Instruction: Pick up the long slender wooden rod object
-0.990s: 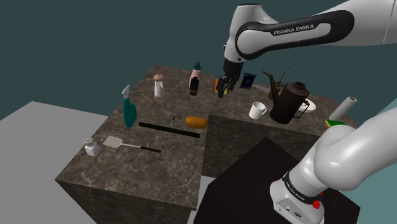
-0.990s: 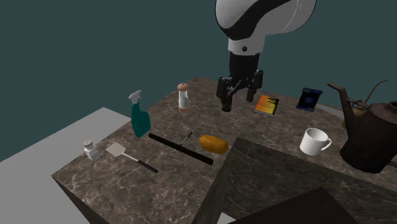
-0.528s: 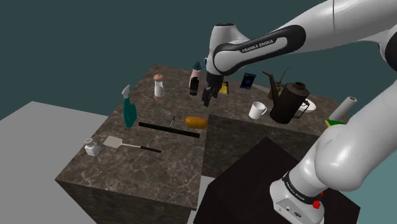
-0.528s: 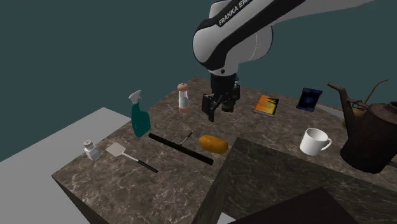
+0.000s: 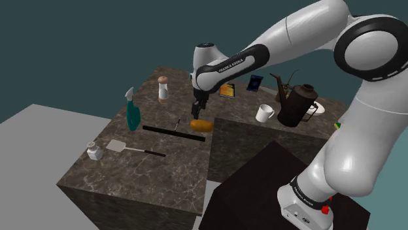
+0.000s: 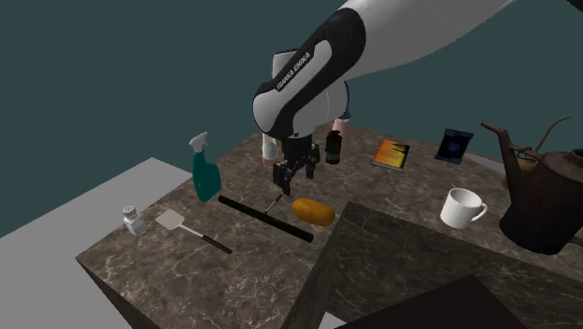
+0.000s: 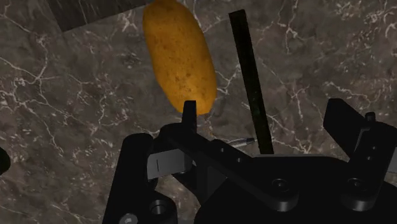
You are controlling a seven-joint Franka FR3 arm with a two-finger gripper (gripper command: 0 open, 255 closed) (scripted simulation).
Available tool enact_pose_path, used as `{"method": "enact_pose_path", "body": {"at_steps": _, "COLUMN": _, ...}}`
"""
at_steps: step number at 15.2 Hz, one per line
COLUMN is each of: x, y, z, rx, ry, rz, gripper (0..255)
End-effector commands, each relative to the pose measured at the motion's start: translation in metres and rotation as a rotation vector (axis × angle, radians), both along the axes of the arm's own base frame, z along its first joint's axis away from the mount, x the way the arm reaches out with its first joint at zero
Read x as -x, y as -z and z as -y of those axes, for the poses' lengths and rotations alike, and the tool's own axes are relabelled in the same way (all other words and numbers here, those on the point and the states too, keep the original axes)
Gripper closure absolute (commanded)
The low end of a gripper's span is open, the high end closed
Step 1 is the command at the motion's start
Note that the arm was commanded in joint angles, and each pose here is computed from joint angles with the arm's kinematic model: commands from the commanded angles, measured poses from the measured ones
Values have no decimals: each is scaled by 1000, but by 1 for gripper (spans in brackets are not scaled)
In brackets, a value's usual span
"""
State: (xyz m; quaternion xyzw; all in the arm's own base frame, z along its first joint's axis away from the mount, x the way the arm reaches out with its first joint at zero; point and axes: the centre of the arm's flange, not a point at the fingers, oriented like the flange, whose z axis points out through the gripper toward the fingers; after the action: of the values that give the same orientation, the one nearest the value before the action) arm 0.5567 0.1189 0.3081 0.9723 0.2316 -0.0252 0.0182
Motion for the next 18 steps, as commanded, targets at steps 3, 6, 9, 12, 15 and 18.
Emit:
{"method": "enact_pose_path", "body": {"at_steps": 3, "x": -26, "y": 39, "z": -25, "rx": 6, "ry": -77, "rz": -5, "gripper": 0}}
{"method": "enact_pose_path", "body": {"at_steps": 6, "x": -43, "y": 70, "z": -45, "rx": 11, "ry": -135, "rz": -9, "gripper": 0}}
{"method": "enact_pose_path", "body": {"at_steps": 9, "x": -58, "y": 101, "z": -66, "rx": 16, "ry": -192, "rz": -13, "gripper": 0}}
{"method": "enact_pose_path", "body": {"at_steps": 12, "x": -73, "y": 131, "z": -87, "rx": 21, "ry": -249, "rz": -17, "gripper": 0}}
{"method": "enact_pose_path", "body": {"at_steps": 15, "x": -76, "y": 149, "z": -92, "rx": 22, "ry": -262, "rz": -18, "gripper": 0}}
{"method": "enact_pose_path", "body": {"at_steps": 18, "x": -76, "y": 165, "z": -92, "rx": 22, "ry": -262, "rz": -18, "gripper": 0}}
